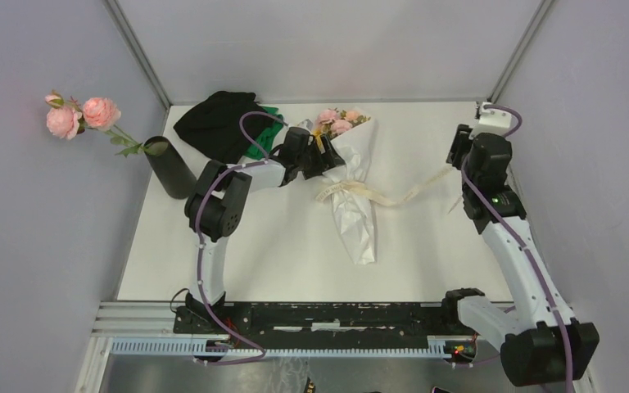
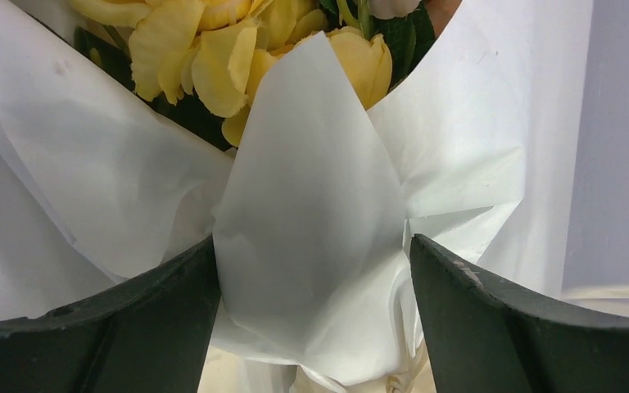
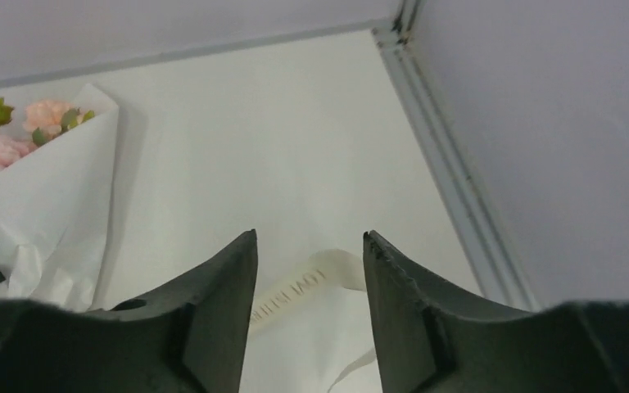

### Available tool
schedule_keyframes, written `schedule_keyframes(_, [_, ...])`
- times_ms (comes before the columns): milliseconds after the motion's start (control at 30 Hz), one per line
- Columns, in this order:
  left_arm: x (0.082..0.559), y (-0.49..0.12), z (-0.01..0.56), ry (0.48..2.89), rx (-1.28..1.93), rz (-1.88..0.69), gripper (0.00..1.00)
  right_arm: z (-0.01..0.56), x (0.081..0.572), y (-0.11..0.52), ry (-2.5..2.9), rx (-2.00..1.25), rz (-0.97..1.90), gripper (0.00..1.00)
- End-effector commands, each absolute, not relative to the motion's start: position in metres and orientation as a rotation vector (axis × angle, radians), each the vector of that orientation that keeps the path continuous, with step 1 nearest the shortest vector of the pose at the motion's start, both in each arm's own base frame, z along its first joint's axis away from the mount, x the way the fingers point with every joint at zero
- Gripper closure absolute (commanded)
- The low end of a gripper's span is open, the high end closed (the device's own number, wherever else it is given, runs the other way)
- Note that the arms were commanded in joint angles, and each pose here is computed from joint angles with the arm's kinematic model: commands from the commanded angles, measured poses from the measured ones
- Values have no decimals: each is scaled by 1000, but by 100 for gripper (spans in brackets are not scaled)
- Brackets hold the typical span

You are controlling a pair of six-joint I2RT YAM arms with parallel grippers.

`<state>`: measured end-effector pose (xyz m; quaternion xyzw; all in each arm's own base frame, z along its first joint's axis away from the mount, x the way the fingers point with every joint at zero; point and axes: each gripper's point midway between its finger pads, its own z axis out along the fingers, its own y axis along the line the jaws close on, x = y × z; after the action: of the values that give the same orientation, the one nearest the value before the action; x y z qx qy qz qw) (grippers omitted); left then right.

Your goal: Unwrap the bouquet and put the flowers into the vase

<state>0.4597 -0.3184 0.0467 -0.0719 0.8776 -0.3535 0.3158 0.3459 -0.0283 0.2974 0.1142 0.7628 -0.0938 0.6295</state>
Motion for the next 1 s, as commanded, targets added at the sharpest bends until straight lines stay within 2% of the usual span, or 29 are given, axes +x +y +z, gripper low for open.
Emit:
schedule_keyframes(0, [453,-296,61,2332,-186,-794,11,234,364,3,1921,131,-92,39])
schedule_keyframes(33, [454,-297,72,2312,-172,-795,11,227,366,9,1925,115,-65,35])
schedule_keyframes(200, [457,-306,135,2202,-94,-789,11,212,375,44,1936,25,8,35])
schedule_keyframes(300, [448,-306,159,2176,-76,-785,9,202,385,76,1965,-62,88,37])
schedule_keyframes(467, [428,-288,179,2156,-74,-702,6,199,400,146,1901,-224,349,45])
schedule_keyframes(733, [386,-230,116,2240,-117,-428,6,185,422,227,1910,-361,541,48])
schedule_keyframes(967, [349,-220,75,2268,-82,-382,8,166,440,266,1941,-440,628,48])
